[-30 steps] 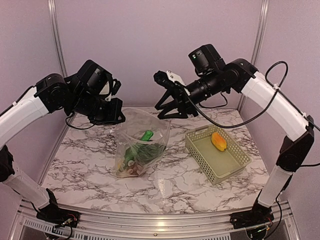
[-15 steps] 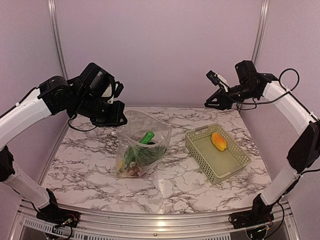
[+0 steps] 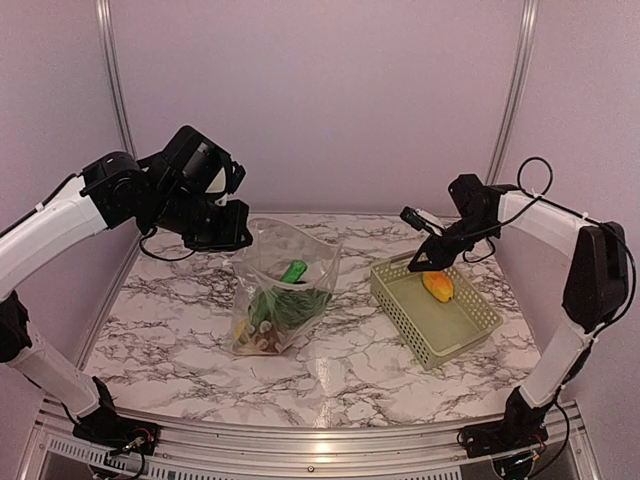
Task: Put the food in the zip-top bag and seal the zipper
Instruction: Adjust the fake vegetable in the bin.
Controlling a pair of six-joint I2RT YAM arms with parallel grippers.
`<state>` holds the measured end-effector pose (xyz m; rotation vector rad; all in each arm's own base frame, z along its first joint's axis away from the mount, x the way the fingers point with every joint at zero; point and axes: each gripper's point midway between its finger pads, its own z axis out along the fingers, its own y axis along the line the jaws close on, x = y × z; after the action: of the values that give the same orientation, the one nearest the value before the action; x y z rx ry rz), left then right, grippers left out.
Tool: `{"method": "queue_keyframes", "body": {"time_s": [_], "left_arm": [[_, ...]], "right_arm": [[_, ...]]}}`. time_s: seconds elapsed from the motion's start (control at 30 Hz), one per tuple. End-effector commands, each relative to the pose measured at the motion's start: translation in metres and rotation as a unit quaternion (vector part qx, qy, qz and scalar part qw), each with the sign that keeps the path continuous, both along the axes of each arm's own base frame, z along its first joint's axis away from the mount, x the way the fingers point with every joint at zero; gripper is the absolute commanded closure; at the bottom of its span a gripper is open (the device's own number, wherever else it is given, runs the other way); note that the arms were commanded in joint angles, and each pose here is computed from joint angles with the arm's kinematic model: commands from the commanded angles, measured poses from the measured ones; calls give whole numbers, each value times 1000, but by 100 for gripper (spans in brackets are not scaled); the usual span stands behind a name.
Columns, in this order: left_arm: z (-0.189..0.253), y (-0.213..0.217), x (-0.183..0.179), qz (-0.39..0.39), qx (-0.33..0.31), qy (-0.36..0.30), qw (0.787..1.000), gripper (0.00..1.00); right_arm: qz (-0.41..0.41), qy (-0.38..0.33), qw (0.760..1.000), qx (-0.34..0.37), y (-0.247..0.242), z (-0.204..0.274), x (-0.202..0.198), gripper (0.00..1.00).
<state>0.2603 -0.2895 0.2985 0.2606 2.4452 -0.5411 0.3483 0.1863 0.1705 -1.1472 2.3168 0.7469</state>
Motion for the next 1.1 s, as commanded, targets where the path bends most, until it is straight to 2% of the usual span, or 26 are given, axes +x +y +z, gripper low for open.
{"method": "queue_keyframes", "body": {"time_s": [0.0,0.37,0.77,1.07], "left_arm": [[4,13,6,26,4,-13,1000,100],[4,31,13,88,-1,0,996,100],[11,48,12,129,1,-1,992,98],[15,50,14,132,-1,-6,991,98]], "right_arm": [[-36,-24,998,-35,-9,-10,23,74],[-94,44,993,-57,-7,-66,34,74],[-118,50,990,-66,19,-95,43,69],[-117,42,985,-118,30,-117,34,61]]}}
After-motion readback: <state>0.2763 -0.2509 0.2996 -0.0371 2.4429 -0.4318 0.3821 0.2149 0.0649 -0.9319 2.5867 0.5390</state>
